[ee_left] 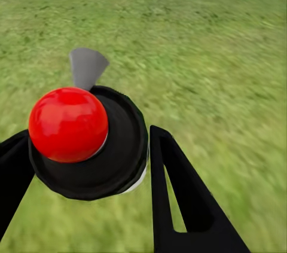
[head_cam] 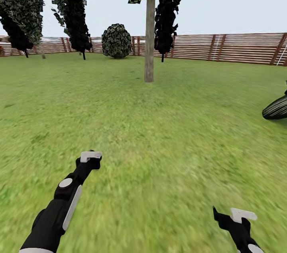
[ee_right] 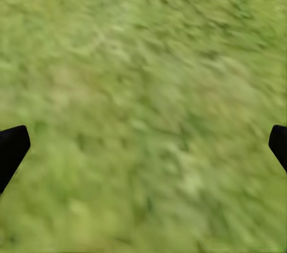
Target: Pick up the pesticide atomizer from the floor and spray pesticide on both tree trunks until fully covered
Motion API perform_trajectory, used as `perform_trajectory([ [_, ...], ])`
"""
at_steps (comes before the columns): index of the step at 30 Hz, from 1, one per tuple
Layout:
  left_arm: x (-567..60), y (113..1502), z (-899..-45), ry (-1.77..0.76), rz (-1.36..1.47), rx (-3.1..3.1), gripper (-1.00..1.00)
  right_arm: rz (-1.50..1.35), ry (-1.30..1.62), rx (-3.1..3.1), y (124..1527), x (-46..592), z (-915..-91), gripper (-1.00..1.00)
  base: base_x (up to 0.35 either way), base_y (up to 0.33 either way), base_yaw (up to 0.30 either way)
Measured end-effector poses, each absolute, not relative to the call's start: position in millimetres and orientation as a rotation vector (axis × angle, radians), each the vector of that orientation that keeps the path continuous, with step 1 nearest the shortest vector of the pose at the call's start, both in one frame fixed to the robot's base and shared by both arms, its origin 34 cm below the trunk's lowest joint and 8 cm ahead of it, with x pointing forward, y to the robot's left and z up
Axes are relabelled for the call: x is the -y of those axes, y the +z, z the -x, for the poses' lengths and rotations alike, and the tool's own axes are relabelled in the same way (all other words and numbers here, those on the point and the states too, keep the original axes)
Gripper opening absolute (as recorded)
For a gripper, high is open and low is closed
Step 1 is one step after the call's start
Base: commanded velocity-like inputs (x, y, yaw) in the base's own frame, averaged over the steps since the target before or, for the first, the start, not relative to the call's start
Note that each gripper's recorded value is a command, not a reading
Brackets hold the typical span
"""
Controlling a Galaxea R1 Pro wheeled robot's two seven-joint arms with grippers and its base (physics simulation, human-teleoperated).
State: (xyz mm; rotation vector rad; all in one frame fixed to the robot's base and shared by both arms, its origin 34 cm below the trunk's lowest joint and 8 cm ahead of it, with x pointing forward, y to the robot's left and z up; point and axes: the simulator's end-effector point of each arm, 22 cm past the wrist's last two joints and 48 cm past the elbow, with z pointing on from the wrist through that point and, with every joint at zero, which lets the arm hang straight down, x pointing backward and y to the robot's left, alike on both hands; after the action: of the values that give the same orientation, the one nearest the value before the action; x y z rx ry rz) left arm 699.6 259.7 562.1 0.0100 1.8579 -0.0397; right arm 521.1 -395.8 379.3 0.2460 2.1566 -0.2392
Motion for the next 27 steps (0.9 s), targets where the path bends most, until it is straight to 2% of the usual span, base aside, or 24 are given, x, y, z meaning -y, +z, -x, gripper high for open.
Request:
perform_trajectory([
  [27,-258.9,566.8,-699.3,-0.041,-0.009,-1.850,-1.00,-0.247,-0.242,-2.152,381.6,398.2,-521.2,1.00,0.337,0.000,0.000],
])
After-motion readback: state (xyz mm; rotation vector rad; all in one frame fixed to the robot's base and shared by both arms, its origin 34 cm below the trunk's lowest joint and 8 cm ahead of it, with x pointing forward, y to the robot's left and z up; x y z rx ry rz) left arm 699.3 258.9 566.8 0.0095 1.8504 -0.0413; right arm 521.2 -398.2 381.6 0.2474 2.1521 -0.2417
